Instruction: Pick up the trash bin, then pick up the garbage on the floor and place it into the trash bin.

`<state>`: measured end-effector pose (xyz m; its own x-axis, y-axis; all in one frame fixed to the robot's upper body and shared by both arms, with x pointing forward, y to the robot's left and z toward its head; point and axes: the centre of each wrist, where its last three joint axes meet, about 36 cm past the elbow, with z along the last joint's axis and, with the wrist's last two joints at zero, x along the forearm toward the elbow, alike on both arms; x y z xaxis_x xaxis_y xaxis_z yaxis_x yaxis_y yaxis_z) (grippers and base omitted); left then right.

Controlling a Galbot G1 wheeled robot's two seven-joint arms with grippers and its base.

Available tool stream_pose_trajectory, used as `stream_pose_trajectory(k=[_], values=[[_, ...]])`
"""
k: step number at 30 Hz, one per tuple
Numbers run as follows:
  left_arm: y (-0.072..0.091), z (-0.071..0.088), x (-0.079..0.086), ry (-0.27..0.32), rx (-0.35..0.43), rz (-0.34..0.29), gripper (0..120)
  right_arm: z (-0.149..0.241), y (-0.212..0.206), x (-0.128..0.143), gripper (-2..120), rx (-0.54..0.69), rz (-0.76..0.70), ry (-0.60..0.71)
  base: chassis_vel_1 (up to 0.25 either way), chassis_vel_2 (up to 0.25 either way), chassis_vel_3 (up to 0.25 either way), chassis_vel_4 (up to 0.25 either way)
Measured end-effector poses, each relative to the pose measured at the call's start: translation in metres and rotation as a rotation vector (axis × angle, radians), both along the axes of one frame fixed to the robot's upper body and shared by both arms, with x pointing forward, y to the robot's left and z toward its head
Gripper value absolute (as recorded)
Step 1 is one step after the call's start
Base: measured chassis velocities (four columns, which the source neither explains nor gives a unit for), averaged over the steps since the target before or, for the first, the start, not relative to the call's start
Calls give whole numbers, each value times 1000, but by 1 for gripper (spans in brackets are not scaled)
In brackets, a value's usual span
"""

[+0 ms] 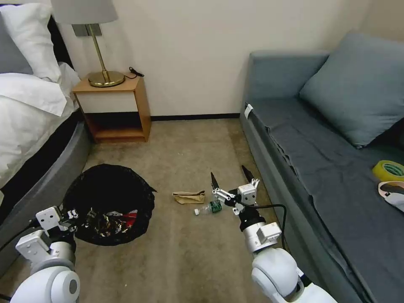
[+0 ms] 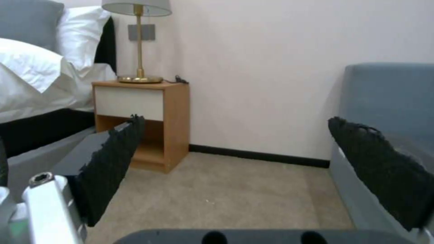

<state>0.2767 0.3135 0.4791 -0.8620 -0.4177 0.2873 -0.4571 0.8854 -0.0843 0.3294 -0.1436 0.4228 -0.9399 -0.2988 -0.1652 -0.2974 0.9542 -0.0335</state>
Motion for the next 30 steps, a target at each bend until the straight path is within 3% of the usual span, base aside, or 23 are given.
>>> stream_pose_trajectory(k=[30], values=[[4, -2, 1, 2, -7, 7, 4, -13, 2, 8, 100, -12, 29, 21, -9, 7, 8, -8]])
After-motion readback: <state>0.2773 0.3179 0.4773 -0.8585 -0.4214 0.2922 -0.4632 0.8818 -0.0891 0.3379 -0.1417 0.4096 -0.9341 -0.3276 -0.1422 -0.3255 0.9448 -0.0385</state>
